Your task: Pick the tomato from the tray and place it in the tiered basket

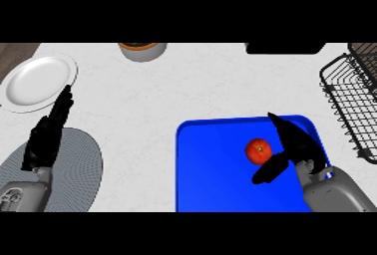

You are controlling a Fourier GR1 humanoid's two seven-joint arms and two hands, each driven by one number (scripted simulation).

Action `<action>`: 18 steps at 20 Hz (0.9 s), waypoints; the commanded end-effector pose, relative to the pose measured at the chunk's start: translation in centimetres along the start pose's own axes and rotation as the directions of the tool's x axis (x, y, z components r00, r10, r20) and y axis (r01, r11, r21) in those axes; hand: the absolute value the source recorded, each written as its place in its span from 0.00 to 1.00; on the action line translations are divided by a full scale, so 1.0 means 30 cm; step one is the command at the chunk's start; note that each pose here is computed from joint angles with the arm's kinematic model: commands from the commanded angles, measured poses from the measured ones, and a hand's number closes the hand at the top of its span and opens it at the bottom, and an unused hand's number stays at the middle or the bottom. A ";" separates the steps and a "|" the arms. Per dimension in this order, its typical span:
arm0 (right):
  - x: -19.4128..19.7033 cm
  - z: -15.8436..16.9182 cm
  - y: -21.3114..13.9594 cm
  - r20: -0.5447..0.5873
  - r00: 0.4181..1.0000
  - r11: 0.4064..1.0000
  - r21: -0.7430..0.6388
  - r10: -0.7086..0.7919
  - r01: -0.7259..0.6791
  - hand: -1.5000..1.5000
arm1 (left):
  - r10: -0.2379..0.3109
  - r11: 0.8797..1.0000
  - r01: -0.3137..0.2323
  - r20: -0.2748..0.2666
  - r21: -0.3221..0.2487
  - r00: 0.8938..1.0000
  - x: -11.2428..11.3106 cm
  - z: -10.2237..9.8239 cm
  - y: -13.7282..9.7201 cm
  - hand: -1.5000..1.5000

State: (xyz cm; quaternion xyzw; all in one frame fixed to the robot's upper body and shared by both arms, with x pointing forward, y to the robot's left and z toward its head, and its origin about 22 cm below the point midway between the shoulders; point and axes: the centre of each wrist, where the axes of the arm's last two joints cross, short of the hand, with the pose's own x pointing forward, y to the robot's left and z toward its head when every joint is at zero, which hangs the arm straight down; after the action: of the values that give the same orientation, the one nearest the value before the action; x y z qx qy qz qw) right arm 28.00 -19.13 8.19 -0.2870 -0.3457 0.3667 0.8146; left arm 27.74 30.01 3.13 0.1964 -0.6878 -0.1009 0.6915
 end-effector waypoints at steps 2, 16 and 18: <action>-0.006 -0.018 0.064 -0.092 0.995 0.999 0.022 0.028 -0.026 0.00 | 0.008 1.000 -0.008 -0.008 -0.005 1.000 0.040 -0.002 -0.025 0.50; 0.019 -0.165 0.139 -0.085 0.996 0.992 0.123 0.016 -0.005 0.00 | -0.017 1.000 0.017 0.019 -0.005 1.000 0.037 -0.004 -0.032 0.50; 0.015 -0.138 0.177 -0.090 0.995 0.984 0.180 0.036 -0.019 1.00 | 0.000 1.000 0.000 -0.007 -0.016 1.000 0.036 -0.022 0.000 0.50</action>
State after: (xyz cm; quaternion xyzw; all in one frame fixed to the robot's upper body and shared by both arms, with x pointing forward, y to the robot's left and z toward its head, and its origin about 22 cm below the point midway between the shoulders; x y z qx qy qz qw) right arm 29.85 -17.95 3.36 -0.2563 -0.3072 0.3711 0.8380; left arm 27.82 29.90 3.84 0.1929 -0.6868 -0.1058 0.6928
